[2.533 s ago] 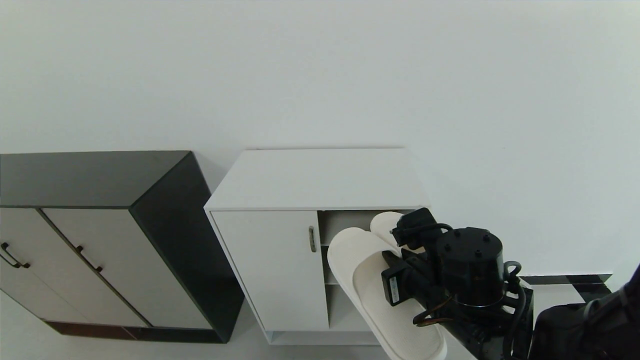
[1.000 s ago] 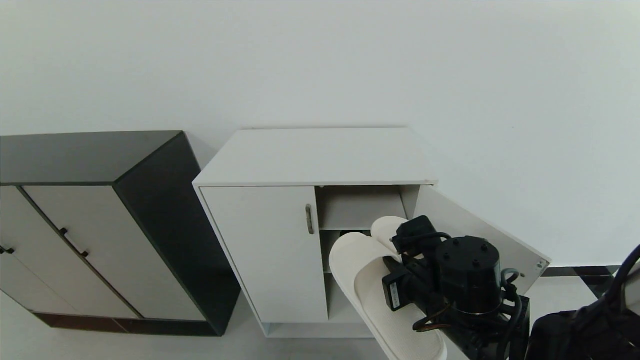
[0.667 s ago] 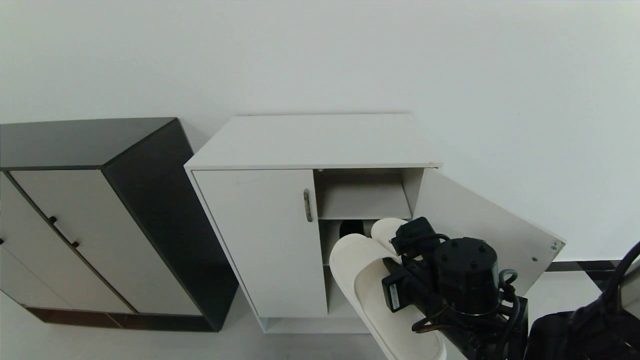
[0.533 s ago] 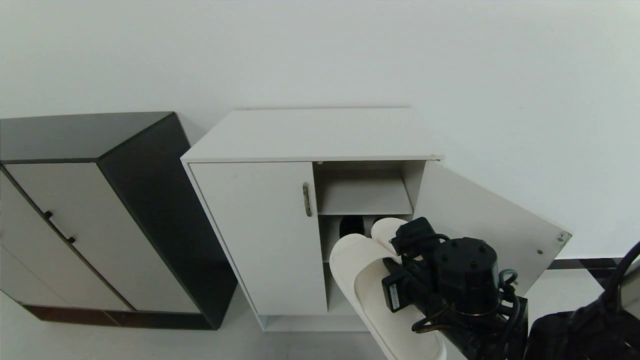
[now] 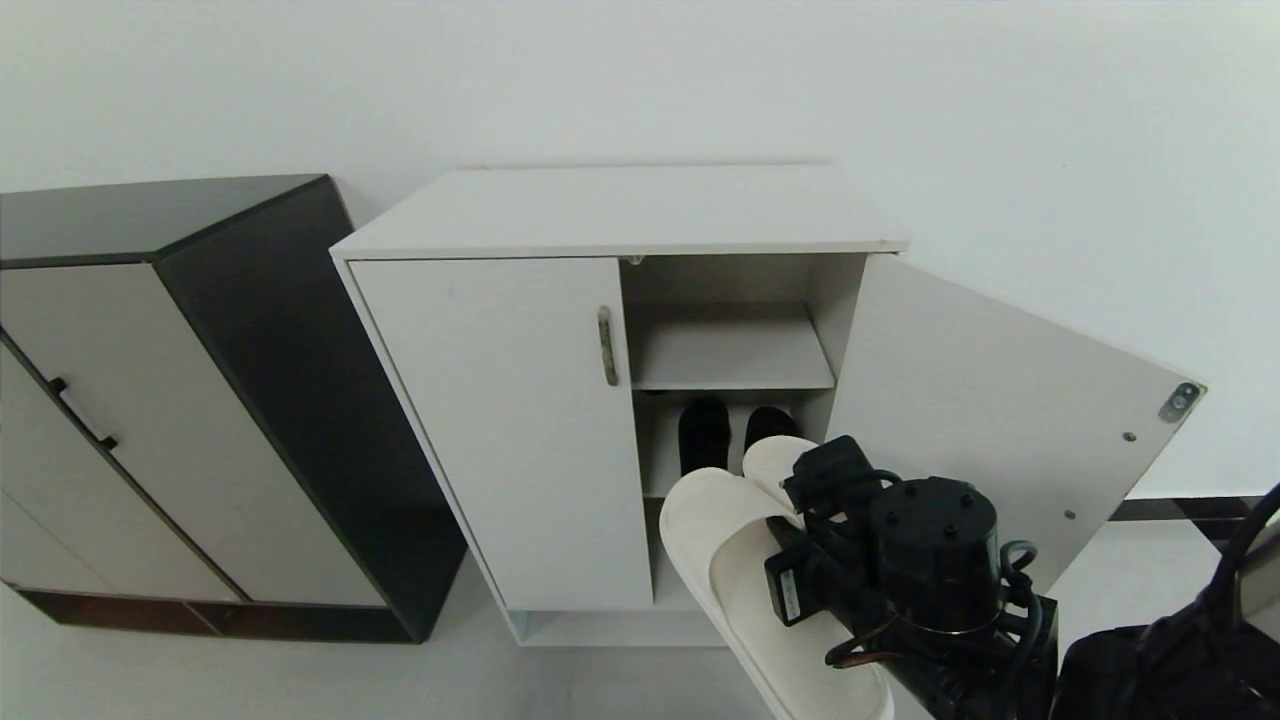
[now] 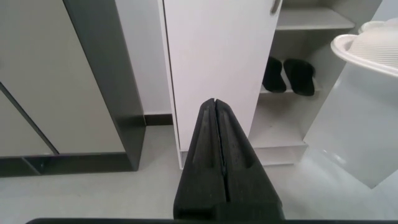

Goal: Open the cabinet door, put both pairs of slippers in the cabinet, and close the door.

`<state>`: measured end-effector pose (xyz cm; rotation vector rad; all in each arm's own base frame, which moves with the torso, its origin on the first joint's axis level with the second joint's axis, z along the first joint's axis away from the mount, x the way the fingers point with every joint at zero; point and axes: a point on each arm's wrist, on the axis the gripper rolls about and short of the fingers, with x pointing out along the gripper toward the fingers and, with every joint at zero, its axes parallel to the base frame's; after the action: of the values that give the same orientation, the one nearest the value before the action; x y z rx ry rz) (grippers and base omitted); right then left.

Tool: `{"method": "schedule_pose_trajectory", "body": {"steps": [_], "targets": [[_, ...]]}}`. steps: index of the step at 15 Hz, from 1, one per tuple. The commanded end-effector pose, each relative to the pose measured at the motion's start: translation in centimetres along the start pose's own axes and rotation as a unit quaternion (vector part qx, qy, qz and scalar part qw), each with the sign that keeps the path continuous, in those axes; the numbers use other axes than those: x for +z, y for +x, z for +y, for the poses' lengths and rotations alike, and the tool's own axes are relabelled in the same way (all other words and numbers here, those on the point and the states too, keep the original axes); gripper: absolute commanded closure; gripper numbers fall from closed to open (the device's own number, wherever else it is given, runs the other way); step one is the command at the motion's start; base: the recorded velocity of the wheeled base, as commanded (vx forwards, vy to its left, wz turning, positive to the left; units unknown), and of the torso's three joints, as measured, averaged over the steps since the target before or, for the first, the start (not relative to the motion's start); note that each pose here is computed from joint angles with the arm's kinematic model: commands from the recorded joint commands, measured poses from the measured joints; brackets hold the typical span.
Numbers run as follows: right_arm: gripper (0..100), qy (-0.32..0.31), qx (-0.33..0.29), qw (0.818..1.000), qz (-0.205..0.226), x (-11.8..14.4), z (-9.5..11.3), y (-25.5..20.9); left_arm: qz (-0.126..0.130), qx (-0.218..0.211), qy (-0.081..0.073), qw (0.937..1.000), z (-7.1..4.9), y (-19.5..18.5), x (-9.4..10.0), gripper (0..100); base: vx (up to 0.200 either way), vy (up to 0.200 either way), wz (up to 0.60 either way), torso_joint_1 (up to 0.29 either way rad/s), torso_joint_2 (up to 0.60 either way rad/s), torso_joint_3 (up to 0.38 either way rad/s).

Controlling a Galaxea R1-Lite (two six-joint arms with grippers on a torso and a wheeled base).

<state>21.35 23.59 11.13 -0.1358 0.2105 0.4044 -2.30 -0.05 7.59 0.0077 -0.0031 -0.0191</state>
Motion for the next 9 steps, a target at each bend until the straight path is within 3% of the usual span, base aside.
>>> {"method": "schedule_pose_trajectory", "body": {"steps": [1, 9], "targets": [[100, -0.001, 0.0, 1.0, 0.002, -0.1, 0.03, 0.05, 0.0, 0.0, 0.0, 1.0, 0.0, 0.01, 0.01, 100, 0.0, 0.0, 0.0, -0.159, 0.48, 0.325], [100, -0.002, -0.001, 1.0, 0.004, -0.39, 0.08, 0.28, 0.001, 0.0, 0.0, 1.0, -0.01, 0.01, 0.0, 100, 0.0, 0.0, 0.0, -0.118, 0.46, 0.342]]}}
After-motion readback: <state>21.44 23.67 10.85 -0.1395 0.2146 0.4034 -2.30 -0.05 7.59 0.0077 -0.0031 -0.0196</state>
